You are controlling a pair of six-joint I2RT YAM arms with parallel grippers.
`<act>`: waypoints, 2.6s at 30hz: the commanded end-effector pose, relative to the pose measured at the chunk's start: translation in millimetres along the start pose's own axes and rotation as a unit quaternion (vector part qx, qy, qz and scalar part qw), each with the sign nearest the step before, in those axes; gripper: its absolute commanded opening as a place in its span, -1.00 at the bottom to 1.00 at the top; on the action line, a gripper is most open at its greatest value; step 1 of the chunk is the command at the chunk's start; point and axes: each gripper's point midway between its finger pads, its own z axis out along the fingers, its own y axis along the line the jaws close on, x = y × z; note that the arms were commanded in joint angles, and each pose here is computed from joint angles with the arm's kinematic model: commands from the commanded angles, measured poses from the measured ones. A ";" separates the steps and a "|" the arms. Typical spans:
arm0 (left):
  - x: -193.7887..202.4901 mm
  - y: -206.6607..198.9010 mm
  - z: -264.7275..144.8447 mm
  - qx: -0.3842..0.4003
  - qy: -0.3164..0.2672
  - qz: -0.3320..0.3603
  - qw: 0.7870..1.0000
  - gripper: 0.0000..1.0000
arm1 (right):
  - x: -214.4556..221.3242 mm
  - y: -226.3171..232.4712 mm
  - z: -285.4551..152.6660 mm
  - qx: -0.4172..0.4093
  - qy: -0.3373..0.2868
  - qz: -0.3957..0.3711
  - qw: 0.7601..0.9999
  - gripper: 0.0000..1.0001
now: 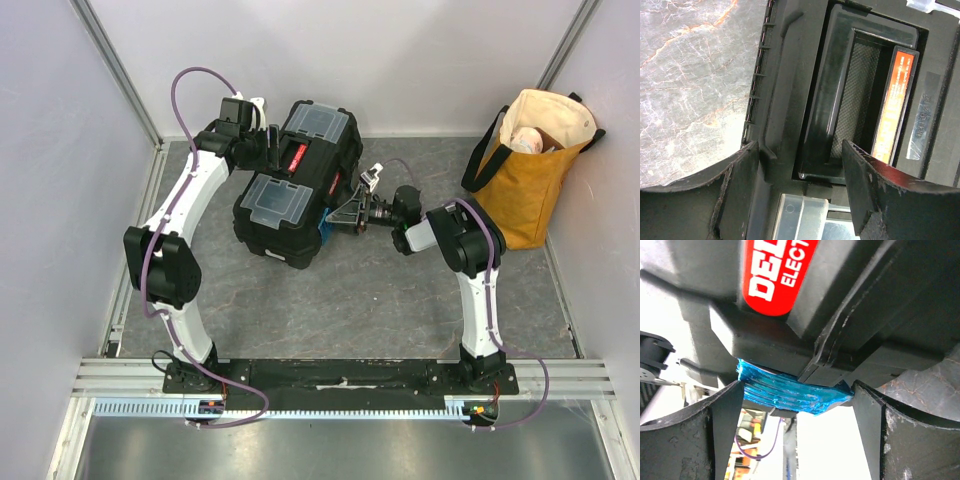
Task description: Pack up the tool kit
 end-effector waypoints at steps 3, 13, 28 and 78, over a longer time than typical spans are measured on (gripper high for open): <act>30.8 -9.8 15.8 0.022 0.058 -0.017 0.998 0.43 | -4.5 65.0 11.4 -0.118 -0.017 -0.093 0.989 0.91; 33.2 -8.6 15.8 0.018 0.065 -0.016 0.998 0.44 | 5.4 82.6 8.5 -0.139 -0.004 -0.121 0.983 0.85; 27.8 -10.6 13.8 0.018 0.066 -0.023 0.997 0.43 | -1.3 96.5 18.4 -0.143 -0.005 -0.099 0.985 0.96; 14.4 -11.5 12.5 0.014 0.059 -0.023 0.998 0.43 | 15.3 86.7 -5.9 -0.058 0.021 -0.089 0.994 0.45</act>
